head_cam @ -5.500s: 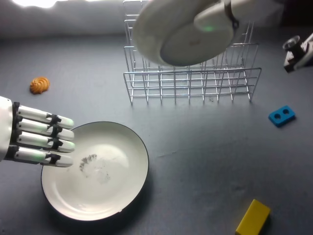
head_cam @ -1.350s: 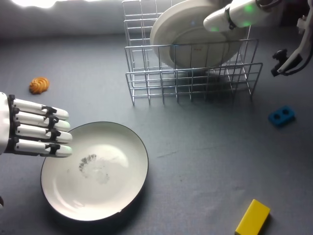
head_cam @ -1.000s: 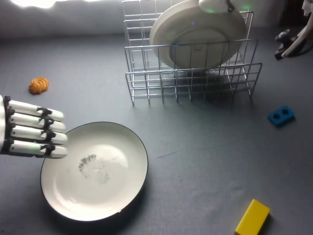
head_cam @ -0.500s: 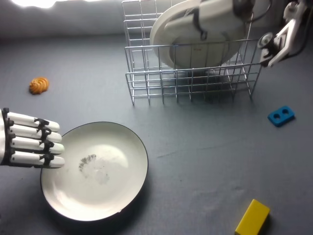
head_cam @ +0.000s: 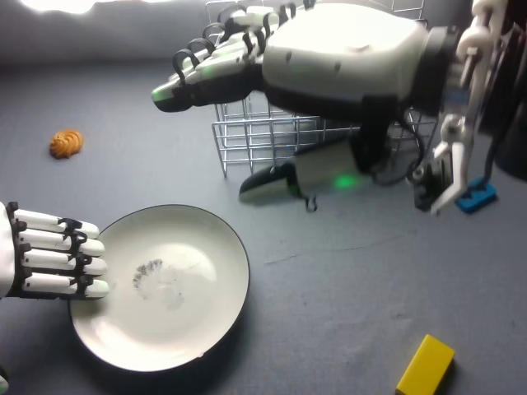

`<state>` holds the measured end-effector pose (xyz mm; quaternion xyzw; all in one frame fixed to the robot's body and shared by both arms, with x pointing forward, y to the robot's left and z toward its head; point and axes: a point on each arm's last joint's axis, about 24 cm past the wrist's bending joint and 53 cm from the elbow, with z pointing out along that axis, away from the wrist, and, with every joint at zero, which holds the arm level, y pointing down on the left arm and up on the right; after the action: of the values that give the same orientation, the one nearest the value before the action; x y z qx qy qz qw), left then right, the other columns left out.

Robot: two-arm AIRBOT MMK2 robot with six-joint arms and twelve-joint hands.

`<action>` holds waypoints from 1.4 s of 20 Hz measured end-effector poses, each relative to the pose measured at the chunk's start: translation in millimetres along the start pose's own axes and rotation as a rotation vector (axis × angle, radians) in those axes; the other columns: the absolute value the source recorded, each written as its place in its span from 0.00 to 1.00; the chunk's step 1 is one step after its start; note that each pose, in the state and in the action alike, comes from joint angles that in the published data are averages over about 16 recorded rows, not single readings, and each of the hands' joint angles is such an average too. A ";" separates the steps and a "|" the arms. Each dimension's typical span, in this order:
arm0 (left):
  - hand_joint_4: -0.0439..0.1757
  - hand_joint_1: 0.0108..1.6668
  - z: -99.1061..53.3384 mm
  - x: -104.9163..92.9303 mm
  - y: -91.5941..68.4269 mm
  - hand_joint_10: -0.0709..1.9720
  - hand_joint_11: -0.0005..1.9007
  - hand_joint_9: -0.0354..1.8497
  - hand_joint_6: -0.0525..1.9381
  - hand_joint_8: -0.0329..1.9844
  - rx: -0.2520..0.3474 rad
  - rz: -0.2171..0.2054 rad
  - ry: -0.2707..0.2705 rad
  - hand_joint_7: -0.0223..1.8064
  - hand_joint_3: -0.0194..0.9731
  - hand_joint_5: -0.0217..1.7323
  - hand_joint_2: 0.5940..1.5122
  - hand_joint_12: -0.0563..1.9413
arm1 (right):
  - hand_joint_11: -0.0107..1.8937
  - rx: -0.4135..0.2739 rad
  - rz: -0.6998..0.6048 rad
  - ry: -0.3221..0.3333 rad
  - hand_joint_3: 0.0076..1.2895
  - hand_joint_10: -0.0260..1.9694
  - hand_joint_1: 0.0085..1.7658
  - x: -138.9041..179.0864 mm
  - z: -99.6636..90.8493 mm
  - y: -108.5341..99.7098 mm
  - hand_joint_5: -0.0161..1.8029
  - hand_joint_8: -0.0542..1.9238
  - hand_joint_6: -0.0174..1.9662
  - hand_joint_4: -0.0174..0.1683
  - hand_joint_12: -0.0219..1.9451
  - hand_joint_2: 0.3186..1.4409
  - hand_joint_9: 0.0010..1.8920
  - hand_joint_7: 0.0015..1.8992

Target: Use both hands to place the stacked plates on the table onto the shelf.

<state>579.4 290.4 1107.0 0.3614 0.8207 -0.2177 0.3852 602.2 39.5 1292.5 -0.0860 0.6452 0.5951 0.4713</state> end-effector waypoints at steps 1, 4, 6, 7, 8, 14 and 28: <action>0.22 0.00 0.7 1.8 -0.2 0.03 0.01 0.02 0.03 0.02 -0.004 -0.007 0.005 0.02 0.03 0.02 0.56 0.02 | 0.04 0.001 -0.003 0.014 0.01 0.07 0.53 7.3 -0.9 -0.2 0.20 0.04 0.03 0.08 0.40 0.64 0.16 0.19; 0.21 0.00 2.6 7.2 -0.9 0.03 0.01 0.01 0.03 0.02 -0.018 -0.028 0.020 0.02 0.03 0.02 0.56 0.02 | 0.02 0.010 -0.018 0.051 0.01 0.04 0.52 25.8 -4.2 -3.7 0.14 0.04 0.03 0.08 0.28 0.61 0.10 0.12; 0.20 0.00 3.6 11.1 -1.9 0.03 0.01 0.01 0.02 0.02 -0.027 -0.043 0.030 0.02 0.03 0.02 0.56 0.02 | 0.01 0.014 -0.041 0.071 0.01 0.03 0.52 36.1 -6.6 -6.9 0.10 0.04 0.03 0.08 0.19 0.60 0.06 0.08; 0.19 0.00 4.2 13.0 -2.5 0.03 0.01 0.01 0.02 0.02 -0.031 -0.051 0.035 0.02 0.03 0.02 0.56 0.02 | 0.01 0.015 -0.056 0.080 0.01 0.03 0.52 40.8 -7.7 -8.7 0.08 0.04 0.03 0.08 0.15 0.59 0.05 0.06; 0.19 0.00 4.7 14.9 -3.1 0.03 0.01 0.01 0.02 0.02 -0.035 -0.059 0.040 0.02 0.03 0.01 0.56 0.02 | 0.01 0.016 -0.074 0.088 0.01 0.02 0.52 45.6 -8.9 -10.5 0.06 0.04 0.03 0.08 0.11 0.58 0.04 0.04; 0.16 0.00 8.0 23.2 -8.4 0.03 0.01 0.01 0.01 0.01 -0.055 -0.109 0.058 0.02 0.03 0.01 0.56 0.02 | 0.01 -0.005 -0.232 0.138 0.01 0.02 0.57 76.9 -12.1 -17.9 0.02 0.04 0.03 0.08 0.01 0.53 0.01 0.00; 0.15 0.00 12.3 28.6 -18.3 0.03 0.01 0.01 0.01 0.01 -0.066 -0.179 0.059 0.01 0.03 0.00 0.55 0.02 | 0.01 -0.108 -0.495 0.199 0.01 0.02 0.73 146.5 19.6 -20.4 0.02 0.04 0.03 0.11 0.01 0.51 0.01 0.01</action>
<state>558.7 282.9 1078.3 0.2802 0.8674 -0.2133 0.3515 546.6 116.4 1177.4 -0.3245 0.6150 0.4840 0.5313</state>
